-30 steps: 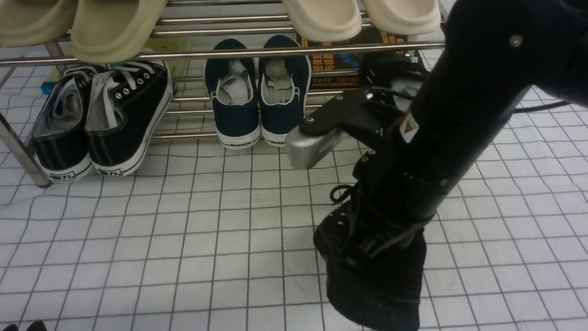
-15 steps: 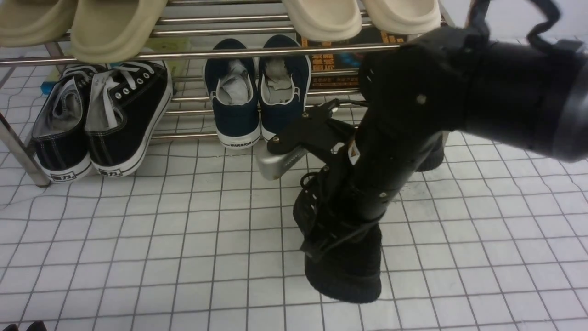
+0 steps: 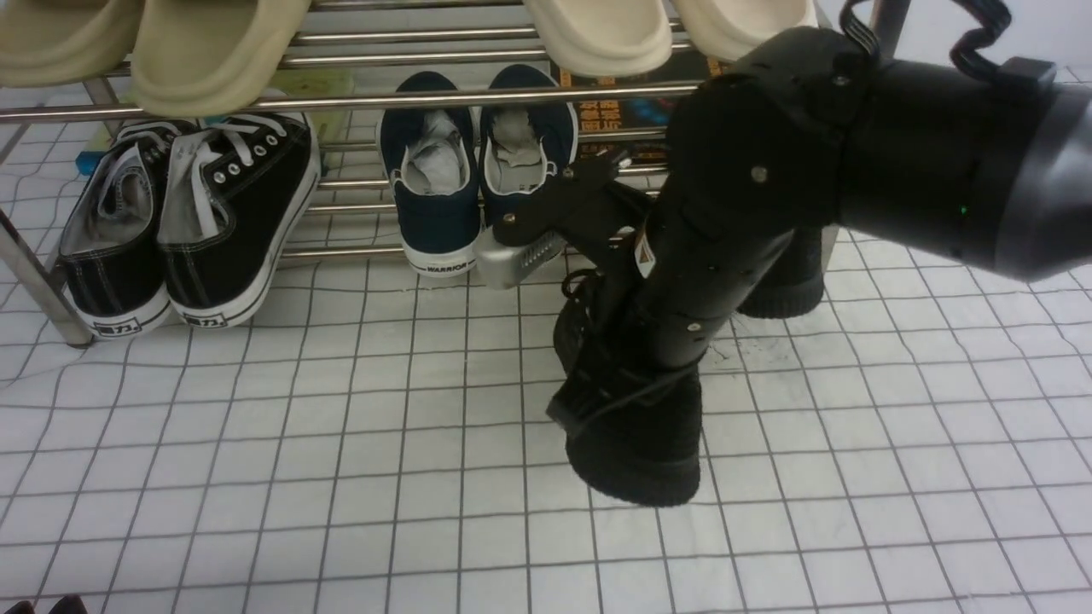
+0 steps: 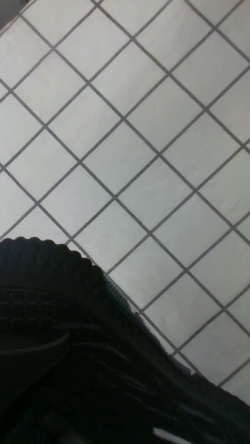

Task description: Take the shoes off the shelf with your hand from the white checkered tablecloth.

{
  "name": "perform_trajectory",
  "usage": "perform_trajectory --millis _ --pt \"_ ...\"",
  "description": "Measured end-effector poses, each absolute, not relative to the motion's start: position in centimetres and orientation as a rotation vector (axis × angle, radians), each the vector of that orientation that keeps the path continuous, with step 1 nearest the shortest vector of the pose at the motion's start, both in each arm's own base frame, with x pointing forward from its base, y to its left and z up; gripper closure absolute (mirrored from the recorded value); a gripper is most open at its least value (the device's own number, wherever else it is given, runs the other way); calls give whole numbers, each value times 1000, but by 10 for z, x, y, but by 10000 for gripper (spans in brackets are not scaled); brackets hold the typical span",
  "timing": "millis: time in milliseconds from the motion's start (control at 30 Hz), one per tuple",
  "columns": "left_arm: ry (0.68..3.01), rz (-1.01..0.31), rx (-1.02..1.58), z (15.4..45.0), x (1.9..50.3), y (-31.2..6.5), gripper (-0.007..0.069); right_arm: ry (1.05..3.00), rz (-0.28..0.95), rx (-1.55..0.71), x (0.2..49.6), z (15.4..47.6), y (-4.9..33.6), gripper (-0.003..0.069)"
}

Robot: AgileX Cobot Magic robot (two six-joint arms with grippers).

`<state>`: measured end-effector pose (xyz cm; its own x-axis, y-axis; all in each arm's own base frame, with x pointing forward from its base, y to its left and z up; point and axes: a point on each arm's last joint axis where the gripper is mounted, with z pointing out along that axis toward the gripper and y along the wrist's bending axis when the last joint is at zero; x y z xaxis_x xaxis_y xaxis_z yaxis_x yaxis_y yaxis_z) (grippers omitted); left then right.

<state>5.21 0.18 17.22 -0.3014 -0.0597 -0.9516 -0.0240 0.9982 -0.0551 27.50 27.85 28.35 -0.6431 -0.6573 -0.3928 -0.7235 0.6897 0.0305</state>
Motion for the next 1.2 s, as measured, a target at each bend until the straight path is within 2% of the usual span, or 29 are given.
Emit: perform_trajectory --millis 200,267,333,400,500,533,600,733,767,800,900,1033,1067,1100,1133,1200 --pt "1877 -35 -60 172 52 2 385 2579 270 -1005 288 257 290 608" --pt "1877 -35 -60 172 52 2 385 2636 304 -947 289 247 294 530" --pt "1877 -35 -60 172 52 2 385 2650 314 -942 288 248 295 477" --pt "1877 -35 -60 172 52 2 385 2678 312 -952 286 254 295 396" --pt "1877 -35 -60 172 52 2 385 2703 292 -995 285 266 294 355" --pt "1877 -35 -60 172 52 2 385 2701 287 -1020 285 278 293 360" --pt "1877 -35 -60 172 52 2 385 2682 284 -1031 289 298 292 417" --pt "1877 -35 -60 172 52 2 385 2587 244 -952 310 332 277 622" --pt "1877 -35 -60 172 52 2 385 2570 221 -927 316 337 271 650" --pt "1877 -35 -60 172 52 2 385 2555 182 -883 326 343 261 668" --pt "1877 -35 -60 172 52 2 385 2551 102 -771 345 348 236 657" --pt "1877 -35 -60 172 52 2 385 2578 70 -661 364 343 215 554" --pt "1877 -35 -60 172 52 2 385 2586 68 -608 373 338 208 474" --pt "1877 -35 -60 172 52 2 385 2592 61 -583 380 333 204 420" --pt "1877 -35 -60 172 52 2 385 2596 59 -580 381 332 204 410" --pt "1877 -35 -60 172 52 2 385 2604 34 -539 397 316 195 280"
